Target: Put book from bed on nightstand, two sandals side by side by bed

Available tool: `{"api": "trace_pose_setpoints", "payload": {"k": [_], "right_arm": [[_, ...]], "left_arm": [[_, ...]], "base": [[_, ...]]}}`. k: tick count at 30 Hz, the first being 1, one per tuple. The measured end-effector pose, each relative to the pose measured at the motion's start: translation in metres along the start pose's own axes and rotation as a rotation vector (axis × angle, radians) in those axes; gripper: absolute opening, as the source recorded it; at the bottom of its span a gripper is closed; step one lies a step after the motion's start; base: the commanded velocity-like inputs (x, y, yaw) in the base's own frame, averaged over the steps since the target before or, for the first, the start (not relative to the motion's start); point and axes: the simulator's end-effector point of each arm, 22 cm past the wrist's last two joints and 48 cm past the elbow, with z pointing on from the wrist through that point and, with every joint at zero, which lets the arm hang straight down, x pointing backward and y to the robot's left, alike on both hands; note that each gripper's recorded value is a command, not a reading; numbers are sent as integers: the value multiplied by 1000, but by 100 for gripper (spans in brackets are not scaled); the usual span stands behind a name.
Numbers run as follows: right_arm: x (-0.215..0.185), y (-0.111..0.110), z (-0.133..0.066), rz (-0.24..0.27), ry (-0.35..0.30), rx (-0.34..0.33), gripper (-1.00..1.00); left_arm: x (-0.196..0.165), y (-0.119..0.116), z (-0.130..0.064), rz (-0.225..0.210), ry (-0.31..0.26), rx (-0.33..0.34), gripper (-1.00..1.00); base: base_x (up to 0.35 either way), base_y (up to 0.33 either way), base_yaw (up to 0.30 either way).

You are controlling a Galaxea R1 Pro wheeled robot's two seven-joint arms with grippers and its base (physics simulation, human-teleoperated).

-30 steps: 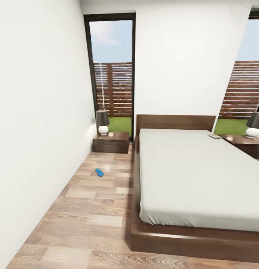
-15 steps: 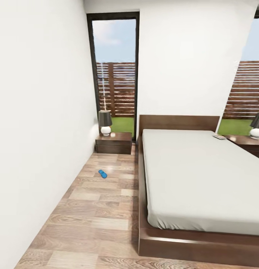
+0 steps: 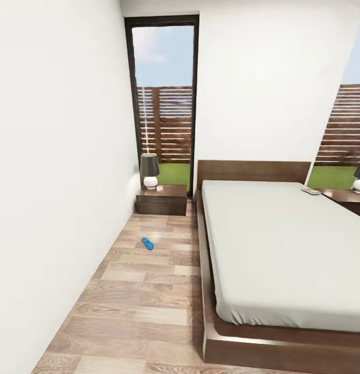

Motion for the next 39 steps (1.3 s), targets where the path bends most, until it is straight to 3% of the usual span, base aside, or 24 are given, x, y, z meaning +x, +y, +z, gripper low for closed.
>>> {"api": "trace_pose_setpoints", "payload": {"k": [39], "right_arm": [[0,2,0,-17,-1,2,100]], "left_arm": [[-2,-2,0,0,-7,3,100]], "base": [[88,116,11]]}}
